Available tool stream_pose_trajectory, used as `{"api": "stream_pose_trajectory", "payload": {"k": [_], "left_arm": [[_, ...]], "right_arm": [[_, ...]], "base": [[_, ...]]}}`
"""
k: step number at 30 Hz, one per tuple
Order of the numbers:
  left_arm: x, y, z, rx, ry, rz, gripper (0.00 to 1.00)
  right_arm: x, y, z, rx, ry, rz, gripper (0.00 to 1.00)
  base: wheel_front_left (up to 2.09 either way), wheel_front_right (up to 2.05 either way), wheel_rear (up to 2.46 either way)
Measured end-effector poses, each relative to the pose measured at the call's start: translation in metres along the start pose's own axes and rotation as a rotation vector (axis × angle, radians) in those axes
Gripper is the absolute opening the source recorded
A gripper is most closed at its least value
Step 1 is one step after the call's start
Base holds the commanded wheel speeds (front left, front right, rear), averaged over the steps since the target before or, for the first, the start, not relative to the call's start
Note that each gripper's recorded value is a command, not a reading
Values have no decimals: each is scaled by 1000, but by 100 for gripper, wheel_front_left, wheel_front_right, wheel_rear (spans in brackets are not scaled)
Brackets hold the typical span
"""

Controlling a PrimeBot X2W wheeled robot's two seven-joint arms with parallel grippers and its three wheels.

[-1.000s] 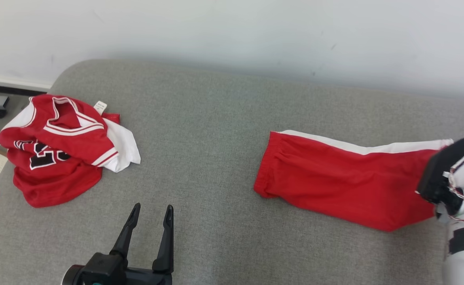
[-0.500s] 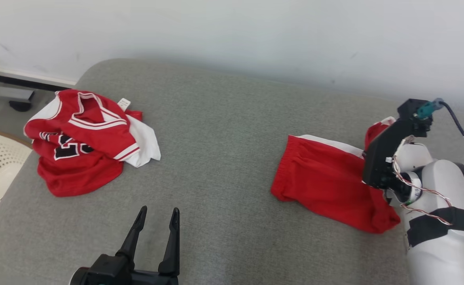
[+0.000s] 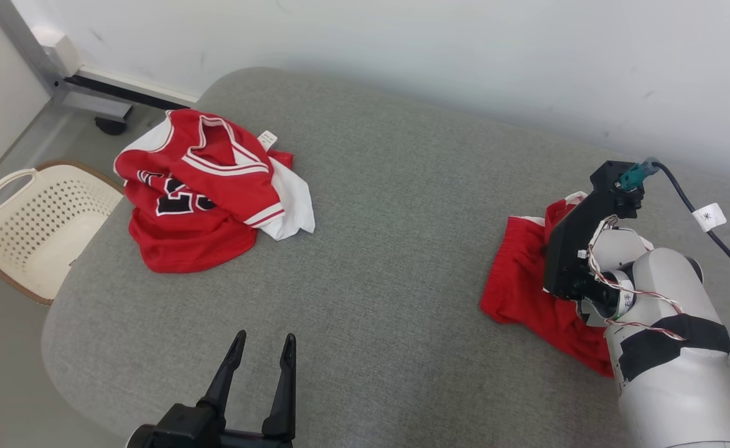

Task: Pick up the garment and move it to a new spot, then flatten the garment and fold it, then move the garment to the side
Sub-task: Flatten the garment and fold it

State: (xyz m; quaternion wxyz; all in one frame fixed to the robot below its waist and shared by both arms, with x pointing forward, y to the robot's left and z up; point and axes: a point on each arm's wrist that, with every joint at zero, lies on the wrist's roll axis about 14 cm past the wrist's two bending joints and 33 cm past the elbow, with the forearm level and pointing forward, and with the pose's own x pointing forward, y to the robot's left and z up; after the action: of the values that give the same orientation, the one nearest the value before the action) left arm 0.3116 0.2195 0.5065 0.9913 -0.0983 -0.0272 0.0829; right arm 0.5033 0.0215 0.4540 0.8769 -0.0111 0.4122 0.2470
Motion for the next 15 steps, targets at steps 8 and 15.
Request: {"api": "stream_pose_trajectory", "payload": {"k": [8, 15], "left_arm": [[-4, 7, 0, 4, 0, 23, 100], [-6, 2, 1, 7, -5, -2, 100]], "right_arm": [[4, 18, 11, -9, -38, 50, 100], [-24, 9, 42, 10, -187, 40, 100]], "base": [[0, 0, 0], [0, 0, 0]]}}
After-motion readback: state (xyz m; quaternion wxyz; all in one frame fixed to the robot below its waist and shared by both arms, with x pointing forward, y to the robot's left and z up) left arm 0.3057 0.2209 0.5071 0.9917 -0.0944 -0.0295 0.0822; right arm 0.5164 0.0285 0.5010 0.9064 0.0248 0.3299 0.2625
